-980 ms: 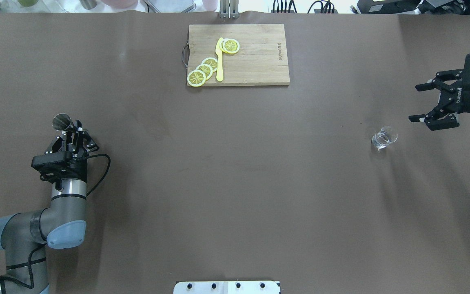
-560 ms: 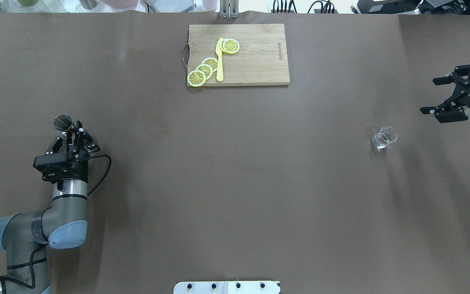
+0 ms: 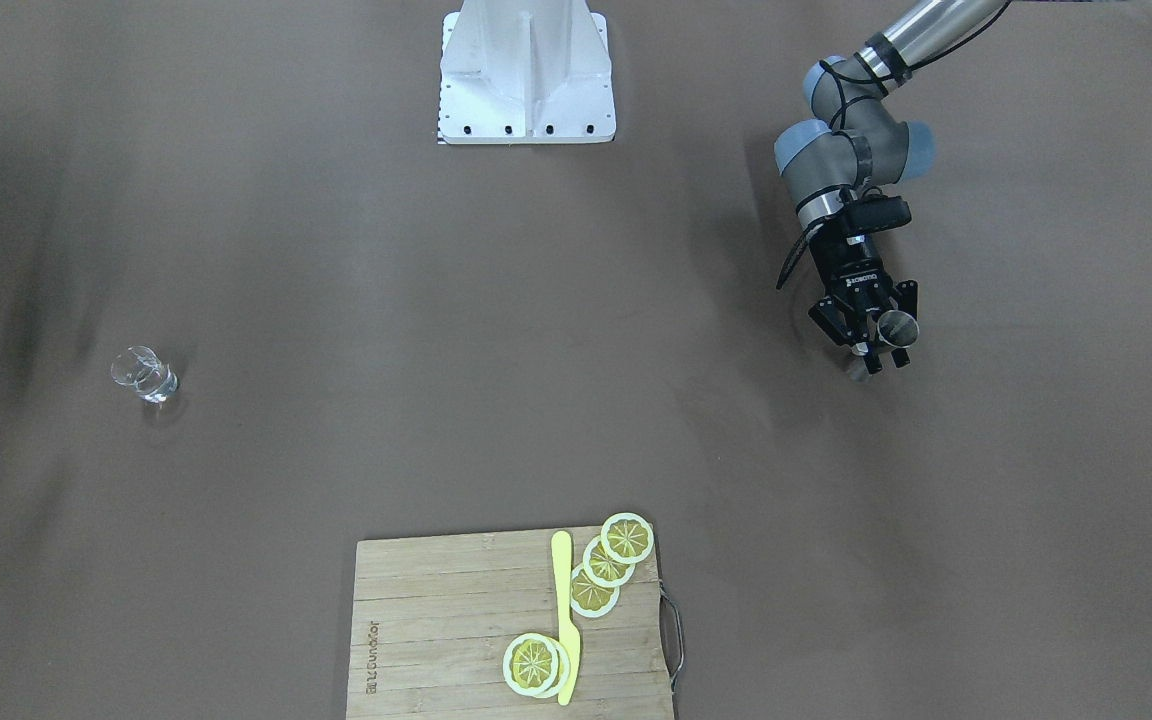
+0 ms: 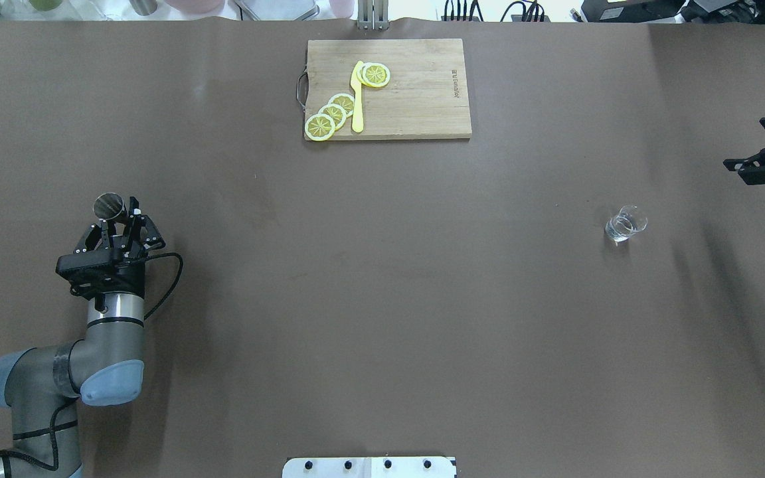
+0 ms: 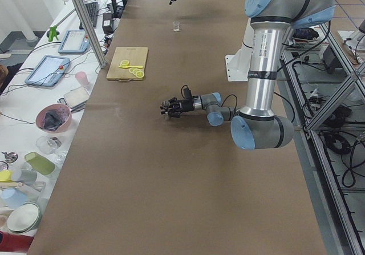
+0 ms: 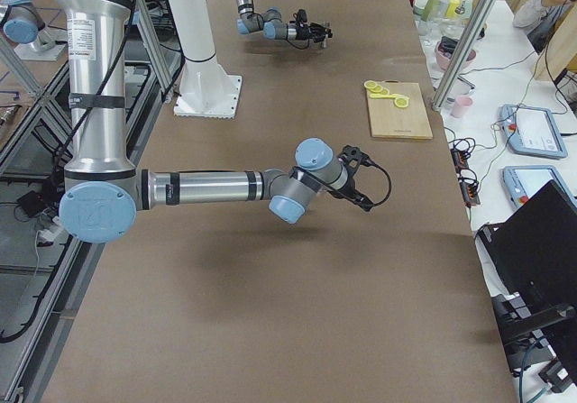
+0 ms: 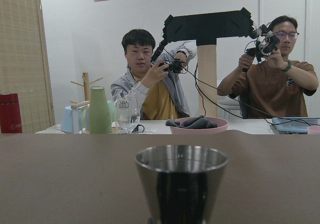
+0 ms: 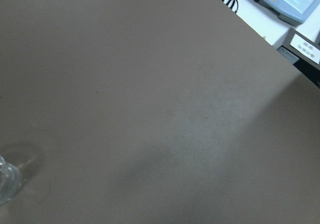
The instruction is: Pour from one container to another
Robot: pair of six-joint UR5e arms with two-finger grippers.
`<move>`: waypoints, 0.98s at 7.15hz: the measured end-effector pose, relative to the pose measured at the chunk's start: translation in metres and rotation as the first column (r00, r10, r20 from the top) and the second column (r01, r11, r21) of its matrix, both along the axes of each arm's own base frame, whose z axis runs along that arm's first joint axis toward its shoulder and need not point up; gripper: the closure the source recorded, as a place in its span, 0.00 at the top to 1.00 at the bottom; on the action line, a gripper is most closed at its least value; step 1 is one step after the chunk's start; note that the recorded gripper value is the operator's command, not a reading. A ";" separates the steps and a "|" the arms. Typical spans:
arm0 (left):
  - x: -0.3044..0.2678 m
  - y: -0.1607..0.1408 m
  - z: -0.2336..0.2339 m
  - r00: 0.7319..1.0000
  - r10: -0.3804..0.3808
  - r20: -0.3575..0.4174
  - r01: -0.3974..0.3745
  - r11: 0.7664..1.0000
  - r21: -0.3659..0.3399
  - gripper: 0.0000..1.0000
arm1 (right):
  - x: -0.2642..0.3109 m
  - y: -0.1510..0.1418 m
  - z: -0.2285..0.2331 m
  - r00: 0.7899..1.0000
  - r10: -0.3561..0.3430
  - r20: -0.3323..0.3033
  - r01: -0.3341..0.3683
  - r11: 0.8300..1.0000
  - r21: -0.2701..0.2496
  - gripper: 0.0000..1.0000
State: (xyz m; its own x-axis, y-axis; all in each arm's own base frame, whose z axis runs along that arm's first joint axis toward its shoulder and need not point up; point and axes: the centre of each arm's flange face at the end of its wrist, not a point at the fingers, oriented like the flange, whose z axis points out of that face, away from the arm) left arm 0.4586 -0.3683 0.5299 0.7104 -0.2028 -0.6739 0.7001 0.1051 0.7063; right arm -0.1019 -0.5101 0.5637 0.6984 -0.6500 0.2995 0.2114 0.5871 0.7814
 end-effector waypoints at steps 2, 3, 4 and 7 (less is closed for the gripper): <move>0.001 0.002 -0.002 1.000 -0.001 -0.004 0.001 1.000 0.007 0.98 | 0.039 -0.006 0.025 0.995 0.077 -0.069 -0.087 0.984 -0.153 1.00; 0.003 0.006 -0.003 1.000 0.002 -0.004 -0.002 1.000 0.012 0.98 | 0.058 -0.005 0.039 0.991 0.099 -0.093 -0.119 0.964 -0.239 1.00; 0.005 0.010 -0.003 1.000 0.006 -0.002 -0.006 1.000 0.017 0.98 | 0.077 -0.002 0.052 0.990 0.108 -0.093 -0.134 0.928 -0.348 1.00; 0.001 0.025 -0.008 1.000 0.021 -0.013 -0.021 0.999 0.034 0.98 | 0.123 0.012 0.082 0.990 0.140 0.000 -0.103 0.728 -0.678 1.00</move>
